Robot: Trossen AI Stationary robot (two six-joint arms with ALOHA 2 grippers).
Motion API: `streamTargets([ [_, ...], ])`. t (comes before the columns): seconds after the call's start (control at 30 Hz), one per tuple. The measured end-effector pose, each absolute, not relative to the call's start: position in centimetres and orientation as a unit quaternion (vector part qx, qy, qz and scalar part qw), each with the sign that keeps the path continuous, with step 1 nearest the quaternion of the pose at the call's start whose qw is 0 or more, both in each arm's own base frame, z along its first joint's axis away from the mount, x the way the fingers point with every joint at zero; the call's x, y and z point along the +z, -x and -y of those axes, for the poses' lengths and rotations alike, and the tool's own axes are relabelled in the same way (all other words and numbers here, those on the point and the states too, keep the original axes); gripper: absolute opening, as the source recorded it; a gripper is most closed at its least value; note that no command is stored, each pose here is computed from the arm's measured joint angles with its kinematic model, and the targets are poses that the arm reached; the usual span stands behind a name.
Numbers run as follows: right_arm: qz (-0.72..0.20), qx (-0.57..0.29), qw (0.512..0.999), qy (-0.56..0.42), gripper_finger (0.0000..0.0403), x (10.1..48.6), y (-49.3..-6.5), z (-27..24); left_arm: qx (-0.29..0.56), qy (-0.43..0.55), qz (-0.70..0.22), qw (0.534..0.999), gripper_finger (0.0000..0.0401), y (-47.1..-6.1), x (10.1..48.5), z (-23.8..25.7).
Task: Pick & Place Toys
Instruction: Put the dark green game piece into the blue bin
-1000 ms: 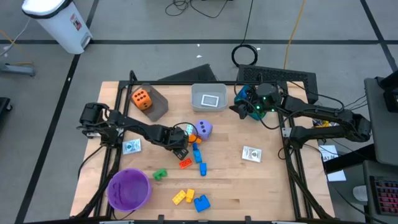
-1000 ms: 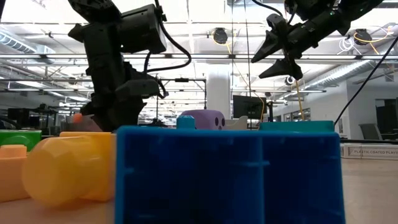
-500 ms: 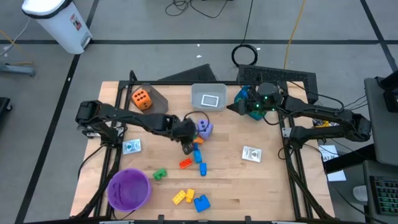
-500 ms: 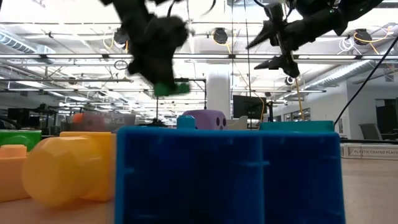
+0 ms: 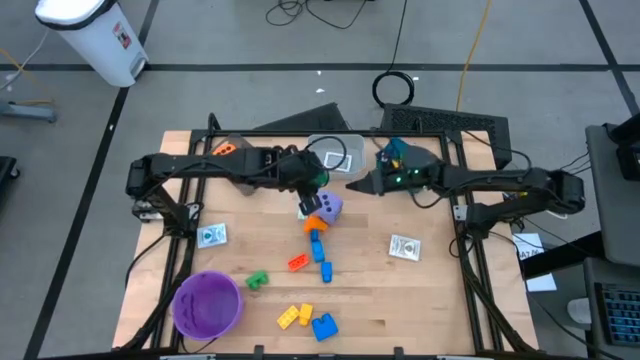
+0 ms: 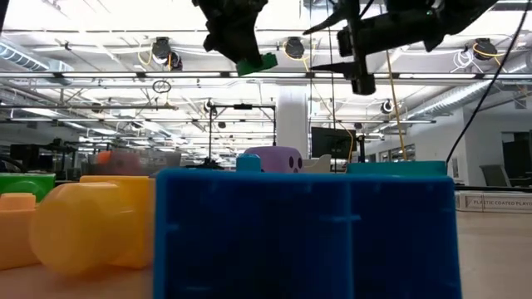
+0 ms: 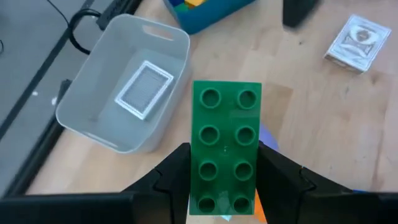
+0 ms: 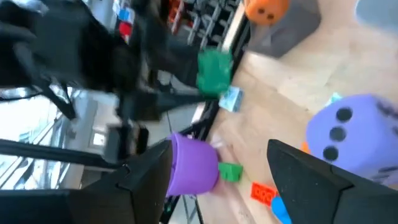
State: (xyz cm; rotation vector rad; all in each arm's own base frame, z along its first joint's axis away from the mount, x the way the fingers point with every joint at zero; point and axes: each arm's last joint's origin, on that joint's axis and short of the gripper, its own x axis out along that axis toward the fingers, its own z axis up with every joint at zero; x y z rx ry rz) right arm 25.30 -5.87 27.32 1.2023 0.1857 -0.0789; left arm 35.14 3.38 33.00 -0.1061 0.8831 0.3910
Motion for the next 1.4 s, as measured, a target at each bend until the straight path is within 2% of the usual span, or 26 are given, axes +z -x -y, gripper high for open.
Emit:
streamTargets([
  [0.33, -0.065, -0.022, 0.805, -0.589, 0.0256, 24.9, -28.5, 6.6, 0.163, 0.027, -0.439, 0.883, 0.0146, -35.5, 32.6, -2.9],
  [0.8, -0.047, 0.006, 0.783, -0.621, 0.0251, 22.9, -30.5, 6.9, 0.14, 0.005, -0.441, 0.887, 0.0146, -35.6, 32.7, -2.2],
  [0.97, -0.043, 0.009, 0.798, -0.601, 0.021, 23.1, -30.5, 6.8, 0.135, 0.007, -0.44, 0.888, 0.0146, -35.6, 32.7, -2.2],
  [1.2, -0.042, 0.012, 0.794, -0.606, 0.011, 23.2, -30.5, 6.8, 0.134, 0.008, -0.438, 0.889, 0.0147, -35.7, 32.7, -2.2],
  [1.33, -0.045, 0.011, 0.793, -0.607, 0.0061, 23.2, -30.5, 6.8, 0.137, 0.014, -0.423, 0.895, 0.0187, -35.9, 32.9, -2.2],
  [1.4, -0.059, 0.003, 0.791, -0.609, 0.006, 22.6, -30.5, 6.8, 0.134, 0.017, -0.409, 0.903, 0.0214, -36.1, 33.2, -2.2],
])
